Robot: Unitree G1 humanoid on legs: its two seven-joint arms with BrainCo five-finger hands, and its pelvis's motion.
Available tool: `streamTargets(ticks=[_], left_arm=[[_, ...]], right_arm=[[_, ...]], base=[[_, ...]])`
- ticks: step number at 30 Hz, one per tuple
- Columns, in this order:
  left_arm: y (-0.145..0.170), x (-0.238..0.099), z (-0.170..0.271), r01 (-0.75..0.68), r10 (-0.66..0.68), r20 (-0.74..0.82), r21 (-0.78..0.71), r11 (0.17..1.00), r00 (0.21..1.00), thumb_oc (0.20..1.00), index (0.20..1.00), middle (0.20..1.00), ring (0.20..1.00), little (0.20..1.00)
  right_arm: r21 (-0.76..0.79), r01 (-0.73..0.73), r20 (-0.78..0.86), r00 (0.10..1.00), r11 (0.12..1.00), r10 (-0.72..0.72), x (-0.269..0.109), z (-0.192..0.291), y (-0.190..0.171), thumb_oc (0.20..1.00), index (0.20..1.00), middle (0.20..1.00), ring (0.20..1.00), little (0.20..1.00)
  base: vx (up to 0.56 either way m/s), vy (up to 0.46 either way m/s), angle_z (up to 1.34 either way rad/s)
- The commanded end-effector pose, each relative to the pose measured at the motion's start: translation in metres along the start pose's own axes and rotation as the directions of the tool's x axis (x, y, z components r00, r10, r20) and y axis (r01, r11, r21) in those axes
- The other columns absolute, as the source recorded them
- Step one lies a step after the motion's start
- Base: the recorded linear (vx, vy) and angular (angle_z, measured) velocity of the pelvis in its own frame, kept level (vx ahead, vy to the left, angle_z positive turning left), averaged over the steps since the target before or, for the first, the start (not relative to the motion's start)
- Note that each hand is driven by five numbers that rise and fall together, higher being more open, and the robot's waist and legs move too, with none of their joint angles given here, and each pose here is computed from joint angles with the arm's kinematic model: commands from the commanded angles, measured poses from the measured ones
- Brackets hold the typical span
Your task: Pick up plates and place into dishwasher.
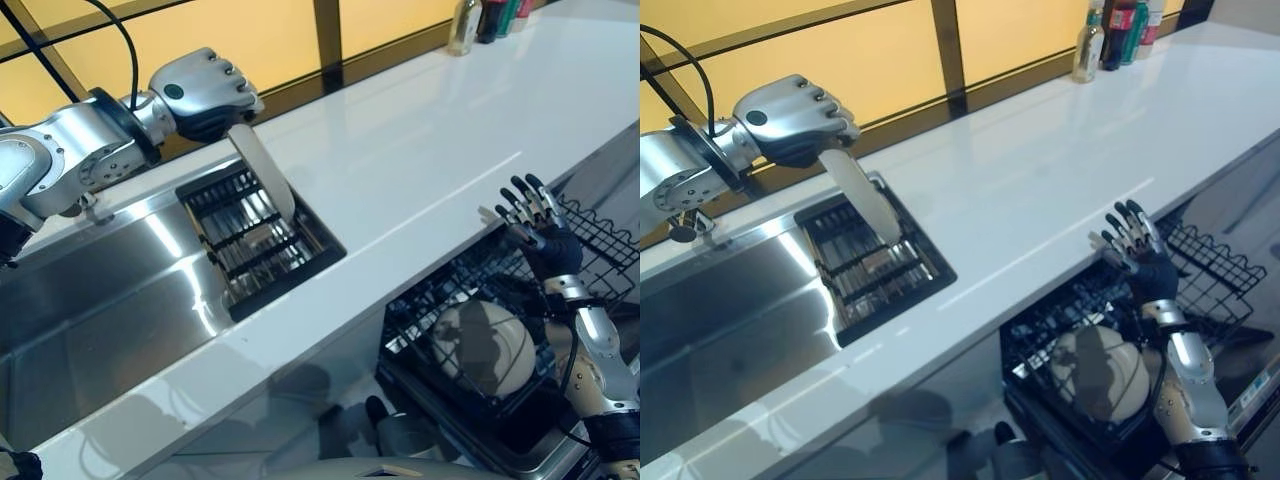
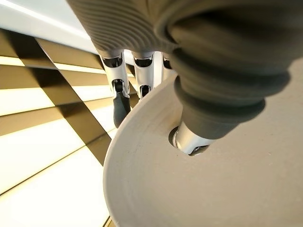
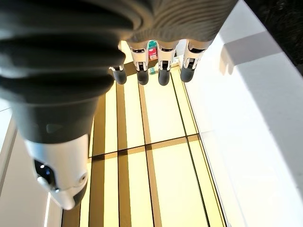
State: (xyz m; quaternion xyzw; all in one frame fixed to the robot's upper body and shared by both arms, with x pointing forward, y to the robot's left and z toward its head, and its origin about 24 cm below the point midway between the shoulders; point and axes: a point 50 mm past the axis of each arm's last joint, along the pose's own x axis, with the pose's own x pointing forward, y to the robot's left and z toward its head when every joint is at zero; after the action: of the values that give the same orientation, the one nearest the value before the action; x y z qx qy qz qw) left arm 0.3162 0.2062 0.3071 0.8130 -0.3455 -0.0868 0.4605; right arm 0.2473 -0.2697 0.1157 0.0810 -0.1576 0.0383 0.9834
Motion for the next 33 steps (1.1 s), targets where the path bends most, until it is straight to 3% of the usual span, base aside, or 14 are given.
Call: streamTargets(ticks=[1,12,19,24,30,33], left_arm=[[0.025,-0.02,-0.026,-0.188,0.178,-0.151,-0.055,0.981,0.972,0.2,0.2,0.2,0.2,0.2],[0.028,-0.052,-0.033,-0.443,0.382,-0.287,-0.188,0.876,0.878,0.2,0.2,0.2,0.2,0.2],[0.013,-0.066,-0.029,-0.582,0.451,-0.39,-0.346,0.736,0.802,0.2,0.2,0.2,0.2,0.2],[-0.01,-0.069,-0.006,-0.654,0.459,-0.466,-0.505,0.564,0.756,0.2,0.2,0.2,0.2,0.2],[-0.045,-0.063,0.037,-0.712,0.412,-0.594,-0.656,0.25,0.691,0.2,0.2,0.2,0.2,0.2],[-0.051,-0.055,0.055,-0.707,0.383,-0.62,-0.693,0.142,0.685,0.2,0.2,0.2,0.2,0.2]], right_arm=[[0.006,-0.003,0.145,0.989,1.0,0.002,0.001,0.028,0.002,1.0,1.0,1.0,1.0,1.0],[0.032,0.009,0.163,0.987,0.999,-0.014,0.002,0.028,0.009,1.0,1.0,1.0,1.0,1.0],[0.02,0.066,0.18,0.981,0.998,-0.069,-0.001,0.029,0.006,1.0,1.0,1.0,1.0,1.0],[0.018,0.196,0.197,0.961,0.98,-0.196,-0.008,0.027,-0.004,1.0,1.0,1.0,1.0,1.0],[-0.087,0.42,0.285,0.879,0.903,-0.381,-0.018,0.028,-0.01,1.0,1.0,1.0,1.0,1.0],[-0.086,0.422,0.35,0.861,0.903,-0.369,-0.017,0.04,-0.009,1.0,1.0,1.0,1.0,1.0]], base=[[-0.05,-0.009,0.0],[-0.03,-0.004,-0.04],[-0.02,0.003,0.0],[-0.04,-0.006,0.0],[-0.02,-0.002,-0.02],[0.01,0.009,-0.04]])
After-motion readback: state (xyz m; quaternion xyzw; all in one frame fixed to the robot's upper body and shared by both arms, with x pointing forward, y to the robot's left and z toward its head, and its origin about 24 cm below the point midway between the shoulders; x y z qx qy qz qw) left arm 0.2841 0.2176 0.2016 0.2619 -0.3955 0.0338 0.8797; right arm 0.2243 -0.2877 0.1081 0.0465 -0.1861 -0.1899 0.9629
